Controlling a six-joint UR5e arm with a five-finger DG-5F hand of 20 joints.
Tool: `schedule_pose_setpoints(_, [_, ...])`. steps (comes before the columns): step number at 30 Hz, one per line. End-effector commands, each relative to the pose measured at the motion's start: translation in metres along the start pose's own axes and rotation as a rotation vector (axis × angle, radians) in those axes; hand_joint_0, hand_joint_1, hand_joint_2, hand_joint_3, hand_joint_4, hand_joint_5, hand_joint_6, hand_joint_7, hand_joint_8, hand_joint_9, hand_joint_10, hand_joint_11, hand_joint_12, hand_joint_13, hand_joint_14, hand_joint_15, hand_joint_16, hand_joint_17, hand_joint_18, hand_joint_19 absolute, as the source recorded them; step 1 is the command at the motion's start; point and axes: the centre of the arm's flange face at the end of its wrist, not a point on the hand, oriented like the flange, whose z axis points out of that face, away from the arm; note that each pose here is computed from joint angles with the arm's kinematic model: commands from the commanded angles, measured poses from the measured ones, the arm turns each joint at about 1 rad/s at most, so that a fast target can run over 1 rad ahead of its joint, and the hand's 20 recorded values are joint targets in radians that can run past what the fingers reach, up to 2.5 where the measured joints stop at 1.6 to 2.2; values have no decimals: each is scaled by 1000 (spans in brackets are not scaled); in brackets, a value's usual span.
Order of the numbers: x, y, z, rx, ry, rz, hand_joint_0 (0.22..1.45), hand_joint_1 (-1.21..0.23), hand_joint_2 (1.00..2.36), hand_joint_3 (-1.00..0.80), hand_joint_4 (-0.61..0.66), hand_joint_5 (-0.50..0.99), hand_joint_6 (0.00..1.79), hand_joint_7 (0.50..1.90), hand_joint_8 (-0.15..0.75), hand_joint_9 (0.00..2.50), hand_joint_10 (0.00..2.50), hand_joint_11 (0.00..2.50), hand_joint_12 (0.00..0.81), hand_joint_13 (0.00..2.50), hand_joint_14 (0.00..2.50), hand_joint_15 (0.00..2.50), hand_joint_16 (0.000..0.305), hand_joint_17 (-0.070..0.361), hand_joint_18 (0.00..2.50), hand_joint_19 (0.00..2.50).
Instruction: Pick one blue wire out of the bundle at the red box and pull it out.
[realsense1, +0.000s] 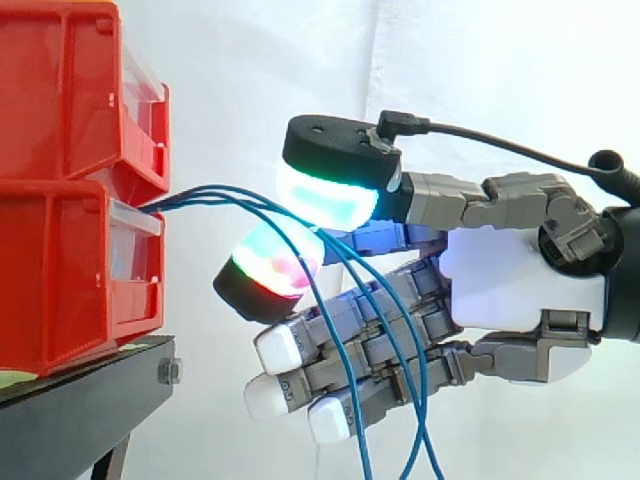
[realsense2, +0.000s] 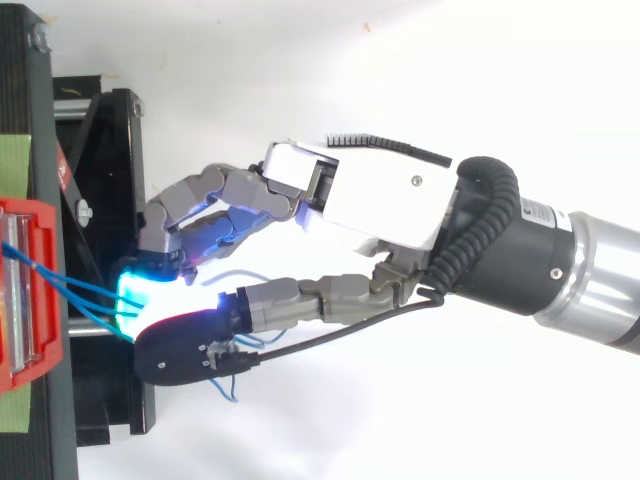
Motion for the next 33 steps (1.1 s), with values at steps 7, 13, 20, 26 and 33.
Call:
schedule_pose_setpoints(7, [0, 1, 0, -2, 0, 1, 529, -426, 1001, -487, 225, -196, 896, 921, 377, 840, 15, 599, 457, 710, 13, 385, 63, 142, 681, 496])
schedule_pose_setpoints(13, [1, 1, 0, -2, 0, 1, 550, -628, 1008, -389, 227, -208, 908, 953, 374, 814, 15, 613, 452, 696, 14, 390, 62, 140, 660, 503])
schedule_pose_setpoints(20, [2, 2, 0, -3, 1, 8, 631, -758, 1016, -254, 158, -218, 931, 963, 346, 757, 16, 627, 433, 689, 13, 380, 59, 133, 671, 461])
schedule_pose_setpoints(26, [3, 2, -1, 1, 5, 27, 611, -681, 1016, -251, 168, -212, 935, 975, 349, 799, 16, 601, 431, 701, 15, 386, 59, 133, 670, 493])
schedule_pose_setpoints(33, [3, 2, -1, 11, 7, 32, 614, -627, 1018, -178, 102, -206, 930, 1107, 350, 822, 15, 576, 430, 708, 14, 382, 59, 133, 659, 500])
